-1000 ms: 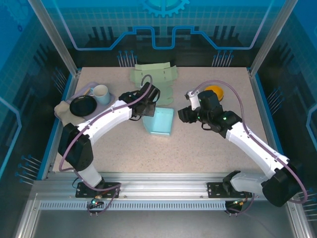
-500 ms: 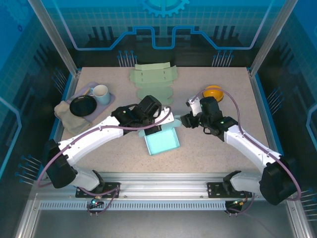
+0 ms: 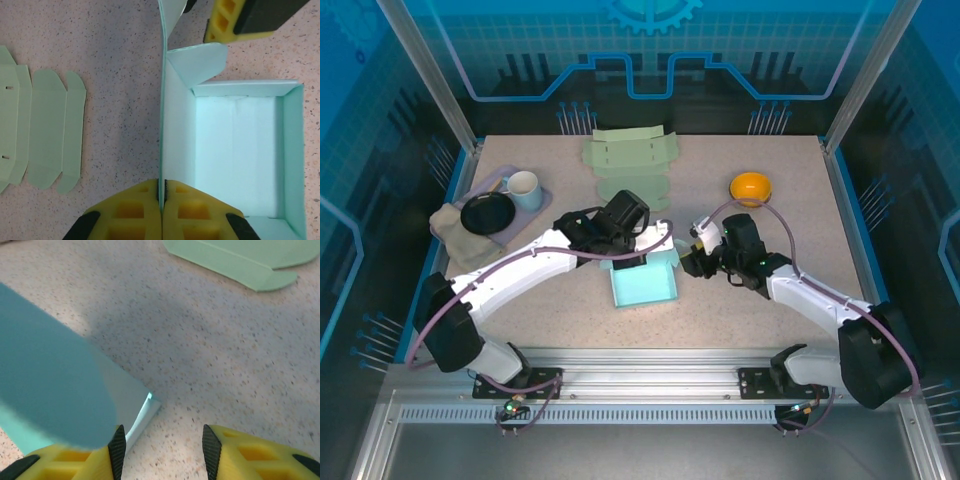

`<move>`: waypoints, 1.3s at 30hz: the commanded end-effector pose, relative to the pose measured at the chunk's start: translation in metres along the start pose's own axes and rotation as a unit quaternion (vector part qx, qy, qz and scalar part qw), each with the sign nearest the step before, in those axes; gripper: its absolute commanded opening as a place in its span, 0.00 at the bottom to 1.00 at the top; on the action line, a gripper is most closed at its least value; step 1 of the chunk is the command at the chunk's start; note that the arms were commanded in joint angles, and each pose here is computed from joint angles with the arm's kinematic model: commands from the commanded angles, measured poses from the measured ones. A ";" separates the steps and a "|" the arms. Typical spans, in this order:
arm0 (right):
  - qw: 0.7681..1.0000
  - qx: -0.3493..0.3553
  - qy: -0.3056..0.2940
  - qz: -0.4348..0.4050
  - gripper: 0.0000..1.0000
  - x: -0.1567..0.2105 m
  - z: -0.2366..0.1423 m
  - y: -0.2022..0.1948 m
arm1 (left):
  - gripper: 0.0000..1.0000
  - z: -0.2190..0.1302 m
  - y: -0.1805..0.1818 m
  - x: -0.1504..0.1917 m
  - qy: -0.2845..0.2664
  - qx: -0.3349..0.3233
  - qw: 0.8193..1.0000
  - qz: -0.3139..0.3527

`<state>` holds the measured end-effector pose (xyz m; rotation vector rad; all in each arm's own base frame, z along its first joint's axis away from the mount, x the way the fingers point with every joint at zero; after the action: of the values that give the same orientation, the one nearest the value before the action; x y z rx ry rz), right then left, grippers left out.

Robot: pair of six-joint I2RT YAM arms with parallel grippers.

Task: Fold the paper box

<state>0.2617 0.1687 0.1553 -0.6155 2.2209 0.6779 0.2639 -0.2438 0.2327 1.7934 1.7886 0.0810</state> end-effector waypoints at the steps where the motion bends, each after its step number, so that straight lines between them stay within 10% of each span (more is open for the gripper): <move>1: 0.997 -0.048 -0.044 -0.049 0.46 -0.013 0.000 0.016 | 0.00 0.005 -0.001 0.002 -0.018 0.009 1.000 -0.002; 20: 0.992 -0.115 -0.025 -0.048 0.40 -0.023 0.010 0.042 | 0.00 0.019 0.000 0.006 -0.014 0.009 0.999 -0.043; 35: 0.999 0.009 -0.037 -0.016 0.34 -0.036 0.028 0.020 | 0.00 0.007 -0.008 -0.001 -0.057 0.031 0.996 -0.055; 39: 0.999 0.027 -0.041 -0.017 0.12 -0.037 0.027 0.017 | 0.00 0.006 -0.006 0.001 -0.049 0.027 0.996 -0.063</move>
<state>0.2789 0.2036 0.1593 -0.6275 2.1870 0.6620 0.2686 -0.2448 0.2170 1.7007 1.8626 -0.0428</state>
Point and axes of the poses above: each hand's point on the last joint's axis, 136 mm out from that joint toward the fingers, its own z axis out along the fingers, its own y axis along the line the jaws close on, x = y × z, the point moved 6 cm from there along -z, back along the fingers, and after that the axes turned 10 degrees about z, right-handed, at the moved point
